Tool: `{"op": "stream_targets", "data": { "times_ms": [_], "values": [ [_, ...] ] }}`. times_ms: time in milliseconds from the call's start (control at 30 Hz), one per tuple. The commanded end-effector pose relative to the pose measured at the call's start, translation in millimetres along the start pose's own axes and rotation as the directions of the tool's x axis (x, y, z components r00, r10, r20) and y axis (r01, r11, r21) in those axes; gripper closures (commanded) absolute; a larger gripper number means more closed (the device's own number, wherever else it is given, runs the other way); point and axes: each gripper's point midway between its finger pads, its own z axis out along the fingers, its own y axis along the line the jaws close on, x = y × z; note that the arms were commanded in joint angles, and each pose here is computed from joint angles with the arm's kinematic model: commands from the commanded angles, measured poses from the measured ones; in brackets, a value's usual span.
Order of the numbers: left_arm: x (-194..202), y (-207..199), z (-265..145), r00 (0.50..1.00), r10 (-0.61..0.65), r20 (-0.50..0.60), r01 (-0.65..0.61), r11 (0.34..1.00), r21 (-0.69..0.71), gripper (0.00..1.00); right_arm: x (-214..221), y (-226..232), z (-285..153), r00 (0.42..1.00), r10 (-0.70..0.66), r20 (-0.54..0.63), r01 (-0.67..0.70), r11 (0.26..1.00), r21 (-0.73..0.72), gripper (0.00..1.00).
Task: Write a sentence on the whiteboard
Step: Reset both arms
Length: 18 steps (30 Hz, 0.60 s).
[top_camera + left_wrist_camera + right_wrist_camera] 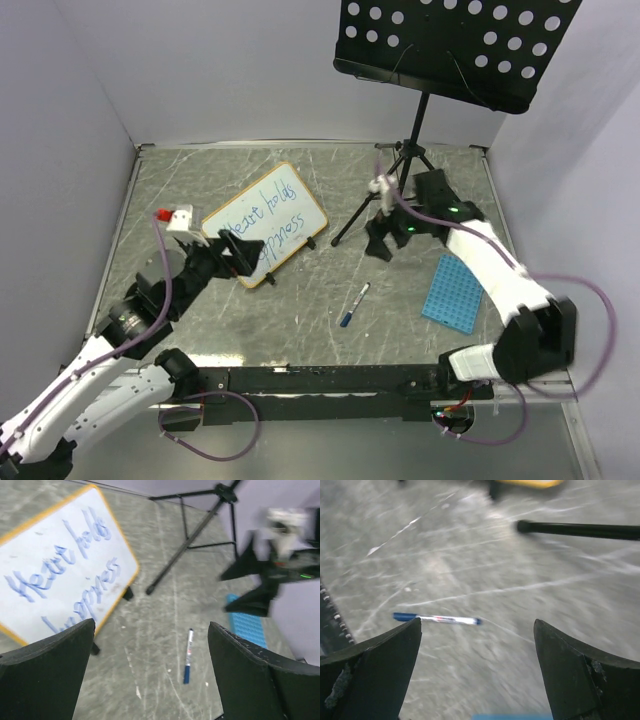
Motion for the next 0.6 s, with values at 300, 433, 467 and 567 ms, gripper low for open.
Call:
{"op": "stream_targets", "data": {
  "times_ms": [300, 433, 467, 567],
  "values": [
    [-71, 13, -32, 0.993, 0.077, 0.094, -0.065, 0.990, -0.128, 0.03, -50, -3, -216, 0.794, -0.015, 0.608, -0.427, 0.697, 0.576, 0.00],
    [-79, 10, -40, 0.991, 0.075, 0.115, -0.062, 0.991, -0.117, 0.03, -51, 13, -237, 0.777, -0.042, 0.628, -0.434, 0.686, 0.584, 0.00],
    [-79, 9, -40, 0.991, 0.075, 0.113, -0.063, 0.992, -0.113, 0.03, -52, 16, -240, 0.772, -0.044, 0.635, -0.437, 0.689, 0.579, 0.00],
    [-78, 9, -43, 0.991, 0.066, 0.120, -0.053, 0.993, -0.107, 0.03, -53, 19, -242, 0.762, -0.048, 0.646, -0.442, 0.690, 0.573, 0.00]
  ]
}}
